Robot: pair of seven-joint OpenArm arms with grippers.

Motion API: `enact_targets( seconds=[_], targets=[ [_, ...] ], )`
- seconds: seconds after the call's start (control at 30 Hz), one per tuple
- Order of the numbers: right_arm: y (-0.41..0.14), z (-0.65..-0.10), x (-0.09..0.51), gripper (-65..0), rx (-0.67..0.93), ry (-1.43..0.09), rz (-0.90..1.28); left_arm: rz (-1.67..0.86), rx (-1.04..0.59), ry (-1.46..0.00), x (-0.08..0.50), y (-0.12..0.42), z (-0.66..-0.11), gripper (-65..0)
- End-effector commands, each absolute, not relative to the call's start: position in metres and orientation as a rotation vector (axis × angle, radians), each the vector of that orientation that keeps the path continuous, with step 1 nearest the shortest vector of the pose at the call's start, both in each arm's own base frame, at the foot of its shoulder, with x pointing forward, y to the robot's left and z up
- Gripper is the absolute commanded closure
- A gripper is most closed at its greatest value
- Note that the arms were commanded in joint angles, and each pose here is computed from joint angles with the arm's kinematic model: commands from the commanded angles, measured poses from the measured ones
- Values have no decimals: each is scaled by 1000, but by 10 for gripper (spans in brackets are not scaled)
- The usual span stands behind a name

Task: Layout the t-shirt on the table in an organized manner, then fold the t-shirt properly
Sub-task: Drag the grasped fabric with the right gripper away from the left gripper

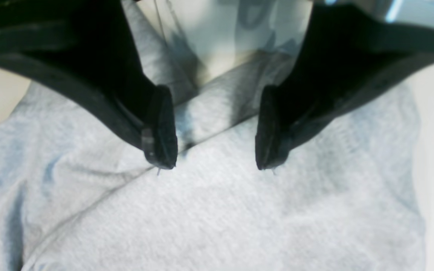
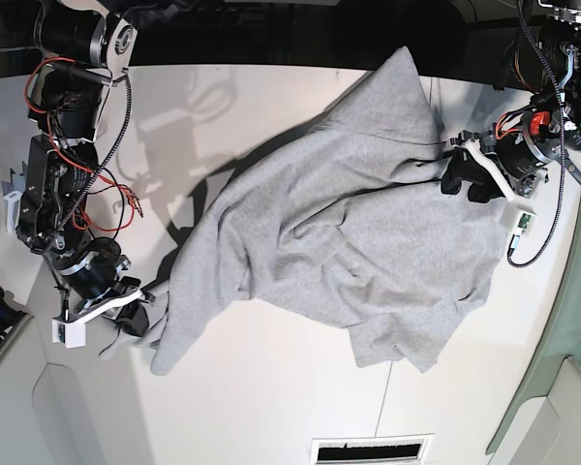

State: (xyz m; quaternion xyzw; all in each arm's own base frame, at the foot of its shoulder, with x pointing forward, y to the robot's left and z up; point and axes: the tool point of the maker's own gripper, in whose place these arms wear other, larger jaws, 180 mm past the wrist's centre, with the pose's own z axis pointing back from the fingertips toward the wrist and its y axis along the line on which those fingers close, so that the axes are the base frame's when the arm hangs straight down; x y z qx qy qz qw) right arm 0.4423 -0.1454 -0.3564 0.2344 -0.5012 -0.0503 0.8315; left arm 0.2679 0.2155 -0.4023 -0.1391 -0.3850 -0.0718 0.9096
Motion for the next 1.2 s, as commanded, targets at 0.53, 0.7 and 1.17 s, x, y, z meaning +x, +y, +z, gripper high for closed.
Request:
enact_targets(
  seconds=[0.53,0.7,1.17],
  targets=[
    [-217,-322,449,0,343,-1104,-54,-47,-276,-753,286,244,-427,-369],
    [-210,-329,458,-181,370,-1129,-108,-52,-275,-777,297,244,-419,-369],
    [-164,-356,433,-173,430,-933,27,-55,-272,-739,290,245,-425,-369]
  ],
)
